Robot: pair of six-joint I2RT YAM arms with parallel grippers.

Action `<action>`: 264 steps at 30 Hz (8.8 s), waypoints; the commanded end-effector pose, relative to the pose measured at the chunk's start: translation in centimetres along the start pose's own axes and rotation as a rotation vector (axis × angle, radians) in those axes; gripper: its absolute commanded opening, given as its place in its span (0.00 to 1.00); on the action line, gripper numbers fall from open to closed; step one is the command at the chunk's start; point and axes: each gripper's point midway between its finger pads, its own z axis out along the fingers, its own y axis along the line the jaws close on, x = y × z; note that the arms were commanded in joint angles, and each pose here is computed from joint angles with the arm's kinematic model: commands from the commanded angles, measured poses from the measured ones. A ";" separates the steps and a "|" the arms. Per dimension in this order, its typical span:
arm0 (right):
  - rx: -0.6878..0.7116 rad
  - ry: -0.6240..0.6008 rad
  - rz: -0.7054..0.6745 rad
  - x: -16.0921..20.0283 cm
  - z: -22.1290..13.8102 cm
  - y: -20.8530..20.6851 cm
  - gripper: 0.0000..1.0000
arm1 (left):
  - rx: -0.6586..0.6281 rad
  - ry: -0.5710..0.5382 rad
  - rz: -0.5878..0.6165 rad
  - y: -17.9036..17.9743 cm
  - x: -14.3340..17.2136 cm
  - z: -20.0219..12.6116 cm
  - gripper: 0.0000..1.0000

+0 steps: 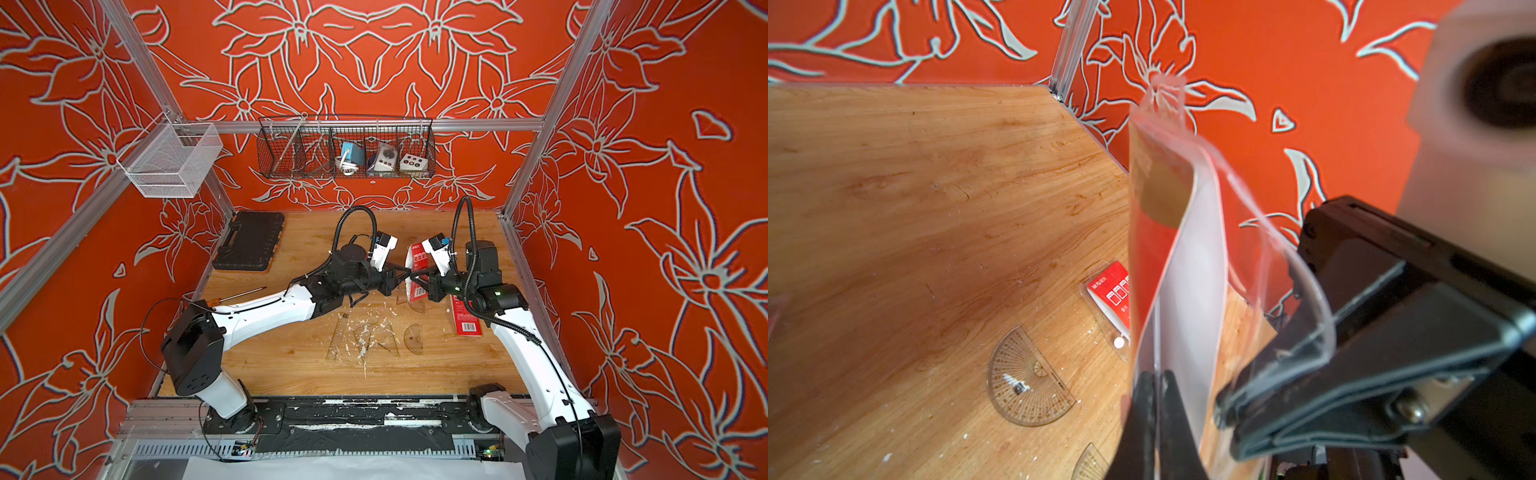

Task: Open the ruler set and take out the ruler
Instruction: Take out the ruler from the ruler set bag, then place the ruler at the center of the board, then take out the ruler from the ruler set bag.

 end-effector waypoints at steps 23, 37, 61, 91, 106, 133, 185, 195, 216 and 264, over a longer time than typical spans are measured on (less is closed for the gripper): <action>0.016 -0.031 0.012 0.4 0.3 -1.0 0.00 | -0.103 -0.015 0.099 0.4 -2.1 -1.6 0.00; 0.031 -0.050 0.045 0.7 0.8 -2.5 0.00 | -0.110 0.012 0.125 0.4 -2.1 -2.5 0.00; 0.040 -0.049 0.085 1.4 1.4 -4.1 0.00 | -0.155 -0.089 0.141 0.4 -5.3 -5.3 0.00; 0.058 -0.057 0.067 0.9 0.1 -3.4 0.00 | 0.163 0.253 -0.280 10.6 6.3 -3.4 0.00; 0.063 -0.061 0.059 1.3 -0.3 -3.0 0.00 | 0.186 0.369 -0.471 15.0 12.6 1.0 0.00; 0.113 -0.067 0.064 1.3 -0.7 -3.5 0.00 | -0.045 0.296 -0.337 16.6 8.7 -0.2 0.25; 0.347 -0.281 0.295 -2.8 -2.2 -7.4 0.00 | 0.051 -0.514 0.532 -5.1 3.1 -3.9 0.48; 0.323 -0.293 0.278 -3.3 -2.4 -6.5 0.00 | 0.045 -0.469 0.503 -4.6 3.3 -1.3 0.48; 0.311 -0.293 0.249 -3.4 -2.8 -5.6 0.00 | -0.004 -0.492 0.460 -3.7 2.8 -1.2 0.47; 0.305 -0.235 0.235 -2.6 -2.0 -5.9 0.00 | -0.195 -0.520 0.476 -1.7 -2.5 -1.3 0.03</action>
